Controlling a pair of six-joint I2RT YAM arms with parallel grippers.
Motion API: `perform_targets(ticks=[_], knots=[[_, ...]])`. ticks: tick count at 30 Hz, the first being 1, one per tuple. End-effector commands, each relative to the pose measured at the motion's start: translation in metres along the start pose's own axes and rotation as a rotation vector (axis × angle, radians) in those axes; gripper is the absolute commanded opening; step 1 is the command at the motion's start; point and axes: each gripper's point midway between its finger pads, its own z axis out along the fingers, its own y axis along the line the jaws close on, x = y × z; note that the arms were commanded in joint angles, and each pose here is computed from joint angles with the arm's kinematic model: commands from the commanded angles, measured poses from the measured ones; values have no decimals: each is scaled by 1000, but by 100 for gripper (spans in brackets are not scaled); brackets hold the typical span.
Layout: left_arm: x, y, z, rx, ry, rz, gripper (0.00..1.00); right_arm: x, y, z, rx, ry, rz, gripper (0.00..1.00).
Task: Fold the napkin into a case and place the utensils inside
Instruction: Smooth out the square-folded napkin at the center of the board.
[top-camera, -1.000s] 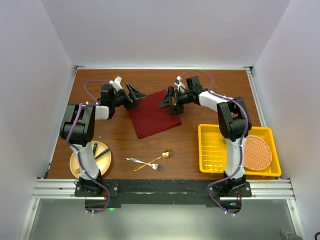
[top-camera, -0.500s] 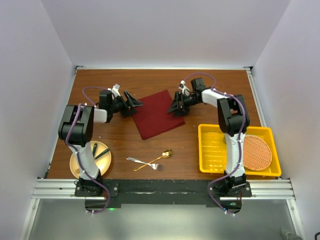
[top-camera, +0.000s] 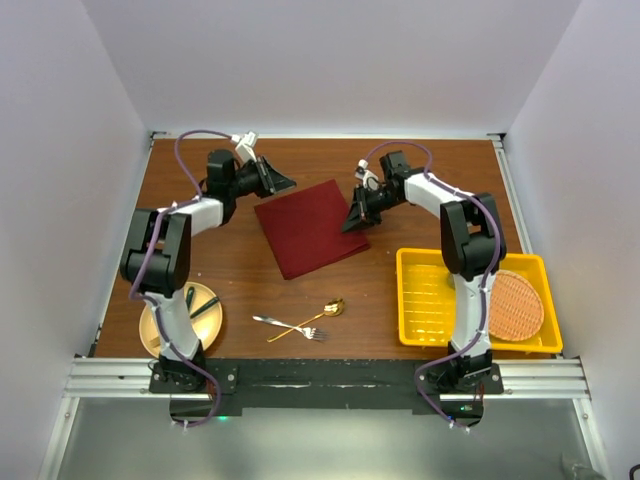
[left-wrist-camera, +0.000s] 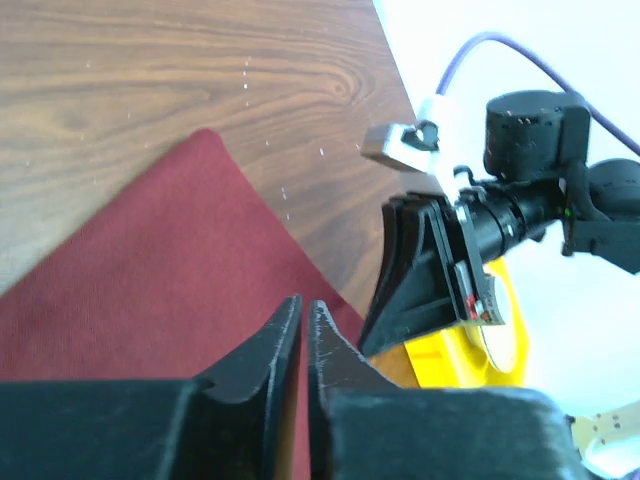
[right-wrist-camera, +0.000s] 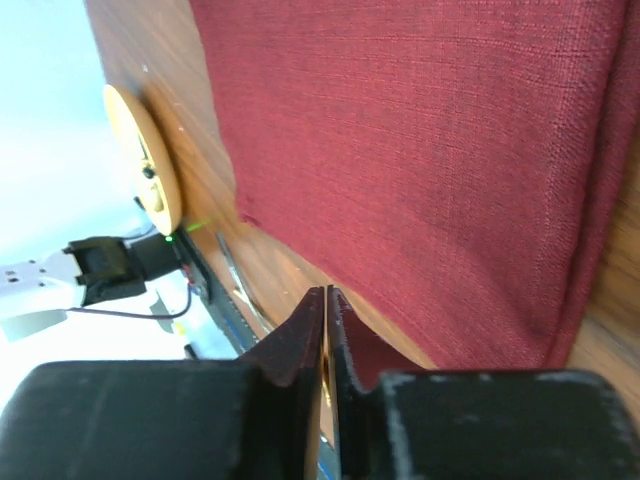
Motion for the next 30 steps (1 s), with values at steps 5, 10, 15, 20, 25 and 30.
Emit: perform_targets(ticks=[5, 10, 15, 20, 25, 30], knots=[[20, 71, 11, -127, 24, -92, 0, 12, -48, 9, 140, 45, 43, 0], [39, 113, -11, -227, 46, -216, 0, 14, -60, 19, 144, 53, 51, 0], [56, 114, -31, -244, 97, -222, 0, 55, -50, 34, 81, 111, 95, 1], [55, 93, -35, -163, 136, -137, 7, 68, -5, 43, -20, 149, -22, 6], [20, 46, -35, -6, 94, -24, 37, 8, 68, 12, -171, 23, -165, 42], [0, 22, -30, 57, 29, -42, 56, -65, 122, -13, -247, -234, -282, 75]])
